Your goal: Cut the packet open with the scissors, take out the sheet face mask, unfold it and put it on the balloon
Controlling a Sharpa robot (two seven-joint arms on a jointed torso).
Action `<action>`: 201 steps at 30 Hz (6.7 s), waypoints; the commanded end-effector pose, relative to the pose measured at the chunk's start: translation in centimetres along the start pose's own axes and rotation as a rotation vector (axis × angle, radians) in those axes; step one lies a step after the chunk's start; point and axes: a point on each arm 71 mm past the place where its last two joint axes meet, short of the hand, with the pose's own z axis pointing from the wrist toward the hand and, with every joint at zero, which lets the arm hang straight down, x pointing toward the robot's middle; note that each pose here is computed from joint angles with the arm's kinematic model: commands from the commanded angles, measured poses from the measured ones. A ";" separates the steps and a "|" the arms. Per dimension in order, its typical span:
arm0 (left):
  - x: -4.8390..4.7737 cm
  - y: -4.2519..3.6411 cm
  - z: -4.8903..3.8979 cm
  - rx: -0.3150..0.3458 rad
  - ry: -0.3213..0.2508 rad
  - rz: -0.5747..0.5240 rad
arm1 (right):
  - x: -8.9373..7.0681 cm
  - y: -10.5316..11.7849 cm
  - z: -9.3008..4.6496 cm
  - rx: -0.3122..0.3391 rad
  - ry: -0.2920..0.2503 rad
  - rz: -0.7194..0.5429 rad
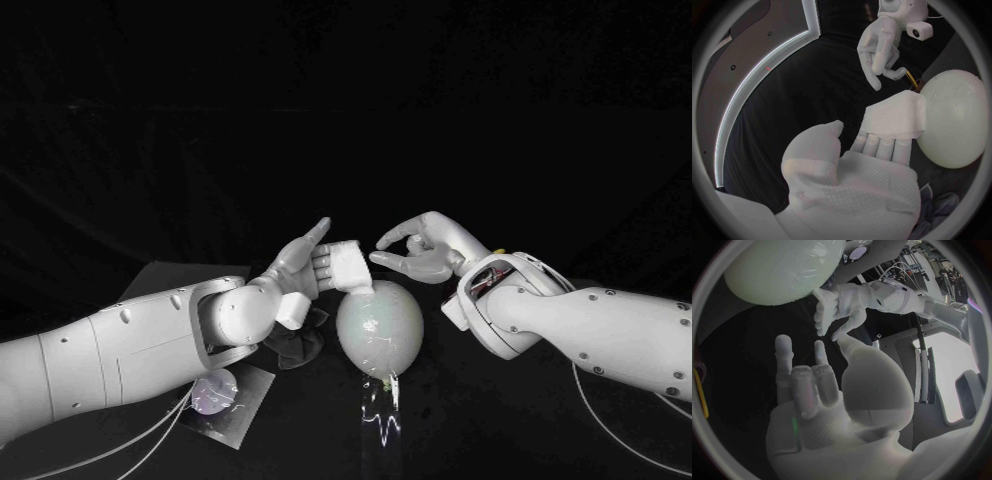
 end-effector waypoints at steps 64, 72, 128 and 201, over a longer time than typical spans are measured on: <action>0.90 0.02 0.17 0.036 0.002 0.117 | 3.2 0.0 1.0 0.143 0.050 0.143; 0.81 -0.01 0.19 0.041 -0.015 0.125 | 3.0 -0.2 0.9 0.154 0.015 0.171; 0.50 0.27 0.50 0.021 -0.081 0.104 | 4.3 1.9 -1.1 -0.019 0.145 -0.299; 0.50 0.21 0.52 0.031 -0.085 0.091 | 6.5 2.0 0.3 0.030 0.176 -0.325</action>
